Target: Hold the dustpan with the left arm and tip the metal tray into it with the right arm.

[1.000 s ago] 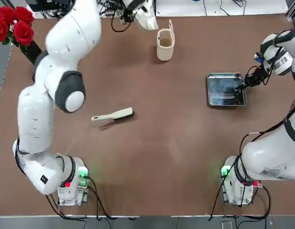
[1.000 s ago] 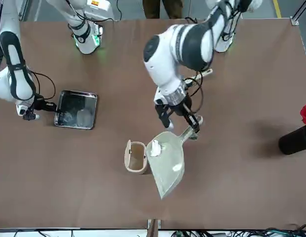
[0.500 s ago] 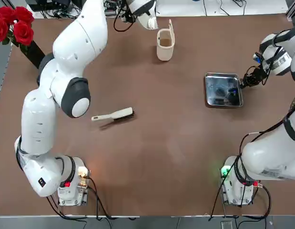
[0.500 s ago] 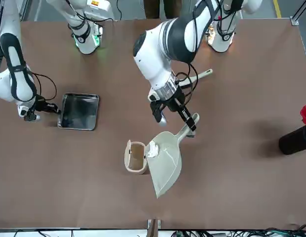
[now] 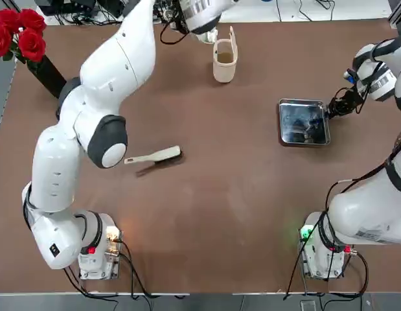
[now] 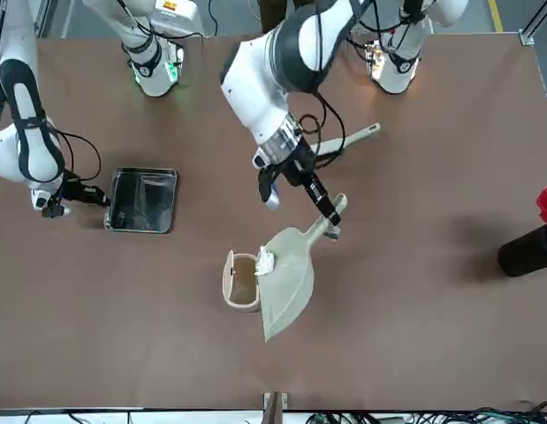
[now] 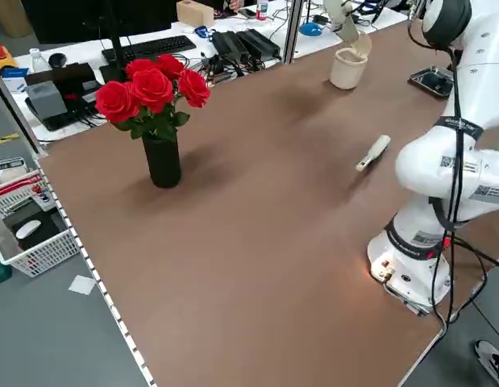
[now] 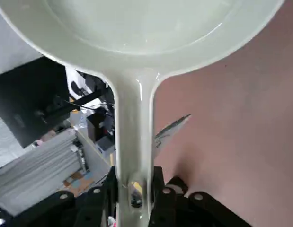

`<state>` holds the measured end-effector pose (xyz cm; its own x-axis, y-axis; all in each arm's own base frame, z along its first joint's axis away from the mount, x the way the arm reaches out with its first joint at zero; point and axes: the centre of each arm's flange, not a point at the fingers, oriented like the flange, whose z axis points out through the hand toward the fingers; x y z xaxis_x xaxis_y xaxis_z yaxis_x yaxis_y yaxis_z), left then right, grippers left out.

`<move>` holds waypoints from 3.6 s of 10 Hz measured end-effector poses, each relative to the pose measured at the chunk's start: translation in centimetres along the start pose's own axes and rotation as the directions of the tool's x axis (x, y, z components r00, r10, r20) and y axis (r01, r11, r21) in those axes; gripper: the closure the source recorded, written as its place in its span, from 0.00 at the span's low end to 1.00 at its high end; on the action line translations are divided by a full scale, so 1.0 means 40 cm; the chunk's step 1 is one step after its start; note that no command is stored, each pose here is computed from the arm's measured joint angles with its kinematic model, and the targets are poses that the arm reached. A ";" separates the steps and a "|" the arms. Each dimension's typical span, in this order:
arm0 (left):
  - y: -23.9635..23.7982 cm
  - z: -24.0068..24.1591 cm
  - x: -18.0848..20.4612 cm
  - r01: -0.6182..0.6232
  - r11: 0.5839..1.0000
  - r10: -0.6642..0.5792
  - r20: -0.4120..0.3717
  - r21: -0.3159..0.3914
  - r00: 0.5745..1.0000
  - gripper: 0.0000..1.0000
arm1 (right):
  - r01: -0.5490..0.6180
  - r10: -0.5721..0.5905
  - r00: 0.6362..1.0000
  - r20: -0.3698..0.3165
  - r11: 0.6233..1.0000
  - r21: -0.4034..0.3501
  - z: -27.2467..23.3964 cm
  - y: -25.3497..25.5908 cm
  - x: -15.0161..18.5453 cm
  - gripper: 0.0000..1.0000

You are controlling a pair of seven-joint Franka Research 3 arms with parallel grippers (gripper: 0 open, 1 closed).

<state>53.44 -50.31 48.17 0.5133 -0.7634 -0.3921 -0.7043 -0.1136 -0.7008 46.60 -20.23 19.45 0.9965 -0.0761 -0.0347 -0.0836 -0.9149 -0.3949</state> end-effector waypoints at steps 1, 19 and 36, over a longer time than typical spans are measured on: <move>0.011 0.001 0.012 -0.010 0.999 0.009 0.012 0.034 1.000 0.67 | 0.015 -0.015 1.000 -0.019 1.000 0.004 -0.031 -0.012 0.023 0.43; -0.080 0.159 -0.292 -0.231 0.892 0.119 -0.290 -0.390 0.950 0.67 | 0.056 -0.046 0.998 0.032 0.910 -0.412 -0.818 -0.784 0.136 0.00; 0.419 0.743 -0.439 -0.506 0.752 0.255 -0.521 -0.423 0.815 0.67 | 0.054 -0.041 0.998 0.040 0.911 -0.410 -0.858 -0.821 0.115 0.00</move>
<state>47.19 -19.92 25.59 -0.0172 -0.9820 -0.1880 -0.9966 0.0320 -0.0762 53.97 -4.14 63.78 0.9982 -0.0226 -0.0547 -0.0218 -0.9997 0.0146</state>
